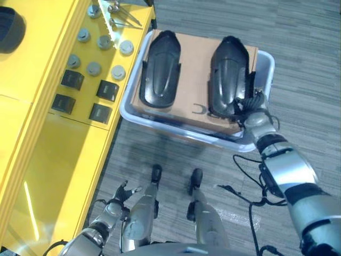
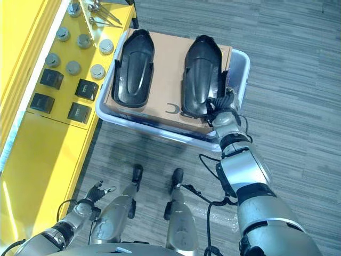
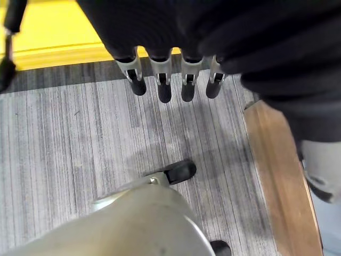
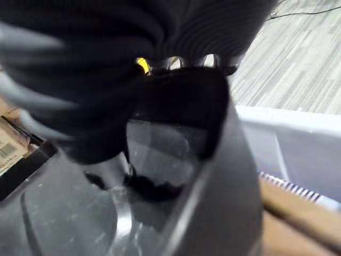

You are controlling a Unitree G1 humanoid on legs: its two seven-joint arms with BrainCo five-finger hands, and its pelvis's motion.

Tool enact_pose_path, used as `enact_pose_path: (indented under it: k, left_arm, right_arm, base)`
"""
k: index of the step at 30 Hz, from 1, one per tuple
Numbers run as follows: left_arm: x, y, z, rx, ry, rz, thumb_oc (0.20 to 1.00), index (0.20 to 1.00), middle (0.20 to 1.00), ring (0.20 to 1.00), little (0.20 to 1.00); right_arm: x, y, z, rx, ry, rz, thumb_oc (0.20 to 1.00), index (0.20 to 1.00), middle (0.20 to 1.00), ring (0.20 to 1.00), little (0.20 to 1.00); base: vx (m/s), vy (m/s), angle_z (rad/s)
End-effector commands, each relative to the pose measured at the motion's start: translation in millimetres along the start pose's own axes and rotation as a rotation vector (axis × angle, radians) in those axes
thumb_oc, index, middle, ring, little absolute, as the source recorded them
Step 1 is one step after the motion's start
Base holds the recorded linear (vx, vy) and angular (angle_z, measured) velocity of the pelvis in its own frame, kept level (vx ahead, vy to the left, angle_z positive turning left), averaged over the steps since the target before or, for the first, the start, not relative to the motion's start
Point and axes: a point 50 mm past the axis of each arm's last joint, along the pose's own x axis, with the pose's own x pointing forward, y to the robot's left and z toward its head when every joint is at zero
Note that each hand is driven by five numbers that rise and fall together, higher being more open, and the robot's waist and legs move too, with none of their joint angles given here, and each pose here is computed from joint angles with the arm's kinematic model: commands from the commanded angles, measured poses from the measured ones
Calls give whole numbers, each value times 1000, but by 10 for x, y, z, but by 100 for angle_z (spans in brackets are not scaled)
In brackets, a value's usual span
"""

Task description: Move parts from the plastic box to the shelf.

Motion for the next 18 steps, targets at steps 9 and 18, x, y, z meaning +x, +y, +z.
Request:
enact_pose_path:
  k: [9, 18]
  left_arm:
    - [-60, 118, -309, -47, 101, 39, 1000, 1000, 1000, 1000, 1000]
    - [-262, 795, 369, -225, -344, 250, 1000, 1000, 1000, 1000, 1000]
  right_arm:
    - [-341, 386, -810, -123, 166, 179, 200, 200, 200, 200, 200]
    - [-593, 104, -856, -152, -113, 152, 200, 200, 200, 200, 200]
  base:
    - [68, -15, 0]
    - [65, -51, -6]
